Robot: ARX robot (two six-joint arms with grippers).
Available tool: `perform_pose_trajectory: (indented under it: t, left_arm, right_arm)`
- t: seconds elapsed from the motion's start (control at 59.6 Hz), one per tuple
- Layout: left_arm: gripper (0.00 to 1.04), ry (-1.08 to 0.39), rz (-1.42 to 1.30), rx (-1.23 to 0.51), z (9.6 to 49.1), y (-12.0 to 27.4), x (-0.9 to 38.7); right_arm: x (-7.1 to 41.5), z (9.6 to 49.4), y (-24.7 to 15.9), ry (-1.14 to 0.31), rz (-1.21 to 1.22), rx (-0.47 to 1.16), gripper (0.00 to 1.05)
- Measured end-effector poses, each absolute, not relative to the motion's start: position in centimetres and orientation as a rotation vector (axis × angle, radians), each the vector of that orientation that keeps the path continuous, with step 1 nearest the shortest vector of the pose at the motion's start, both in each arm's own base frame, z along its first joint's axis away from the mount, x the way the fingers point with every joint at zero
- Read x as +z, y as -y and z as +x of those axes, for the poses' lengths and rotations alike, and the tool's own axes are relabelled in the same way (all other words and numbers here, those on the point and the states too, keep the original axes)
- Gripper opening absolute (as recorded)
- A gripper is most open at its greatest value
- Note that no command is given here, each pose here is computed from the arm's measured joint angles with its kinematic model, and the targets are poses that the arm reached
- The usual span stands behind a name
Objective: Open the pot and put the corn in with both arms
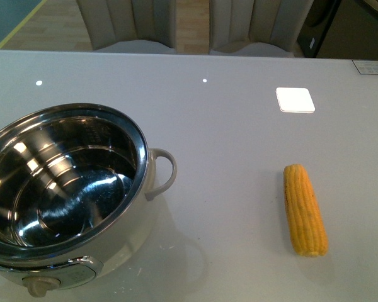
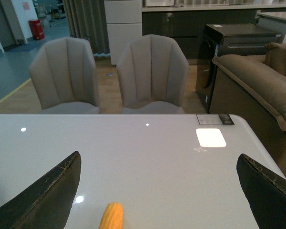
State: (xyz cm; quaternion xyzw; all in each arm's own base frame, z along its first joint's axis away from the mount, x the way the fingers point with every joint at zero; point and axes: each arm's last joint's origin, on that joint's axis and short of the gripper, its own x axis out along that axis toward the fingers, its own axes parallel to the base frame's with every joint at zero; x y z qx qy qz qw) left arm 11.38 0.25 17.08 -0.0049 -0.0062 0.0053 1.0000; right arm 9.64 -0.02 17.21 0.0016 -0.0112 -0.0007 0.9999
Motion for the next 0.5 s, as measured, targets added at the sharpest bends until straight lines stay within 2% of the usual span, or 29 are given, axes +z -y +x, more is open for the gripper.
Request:
perform_pose_trajectory:
  t: [0.503]
  left_arm:
    - [0.03,0.006,-0.008,0.003,9.8,0.0,16.7]
  right_arm:
    - [17.2,9.6,0.0,0.022,0.003,-0.002,0.96]
